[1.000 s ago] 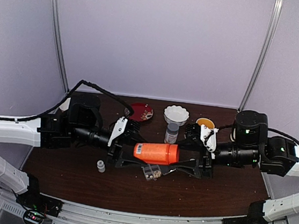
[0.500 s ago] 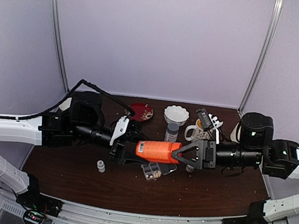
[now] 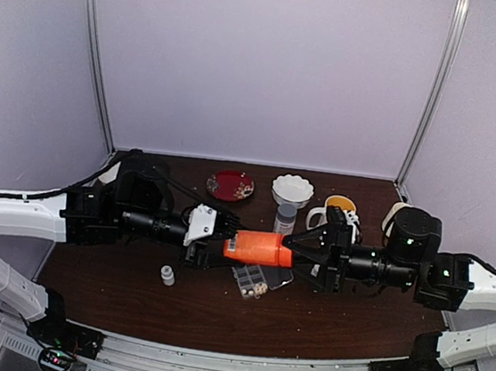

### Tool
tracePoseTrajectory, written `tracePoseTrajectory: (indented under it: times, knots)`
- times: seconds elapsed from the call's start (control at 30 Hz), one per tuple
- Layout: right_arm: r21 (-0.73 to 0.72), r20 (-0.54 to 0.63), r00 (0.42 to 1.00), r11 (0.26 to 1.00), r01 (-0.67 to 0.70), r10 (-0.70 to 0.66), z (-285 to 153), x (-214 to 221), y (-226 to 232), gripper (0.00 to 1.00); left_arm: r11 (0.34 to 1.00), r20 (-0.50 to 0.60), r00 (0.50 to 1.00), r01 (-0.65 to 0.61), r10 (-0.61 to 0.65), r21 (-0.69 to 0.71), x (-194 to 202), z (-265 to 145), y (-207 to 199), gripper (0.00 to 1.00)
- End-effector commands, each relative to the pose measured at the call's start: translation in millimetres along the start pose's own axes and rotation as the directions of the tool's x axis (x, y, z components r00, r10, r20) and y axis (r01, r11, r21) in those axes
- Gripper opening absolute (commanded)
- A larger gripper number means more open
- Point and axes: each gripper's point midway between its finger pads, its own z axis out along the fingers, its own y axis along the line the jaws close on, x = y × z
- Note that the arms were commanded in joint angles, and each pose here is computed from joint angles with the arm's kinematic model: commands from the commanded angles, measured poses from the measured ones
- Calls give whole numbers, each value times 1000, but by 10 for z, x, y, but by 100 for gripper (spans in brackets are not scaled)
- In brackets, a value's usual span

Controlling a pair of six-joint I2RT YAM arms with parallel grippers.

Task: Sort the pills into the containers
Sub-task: Screw the lid of the pill bottle onto the pill bottle.

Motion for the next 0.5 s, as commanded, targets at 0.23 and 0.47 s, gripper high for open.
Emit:
tracePoseTrajectory:
  times: [0.23,0.47]
  knots:
    - [-163,-83,988,976,-145,133,78,69,464,0,815,-167,841,-540,514,-209,-102,-146,413,0]
    - [-161,-69,988,976,-149,139,82,34,476,0,623,-350,658,-750,667,-222,2,-45,496,0]
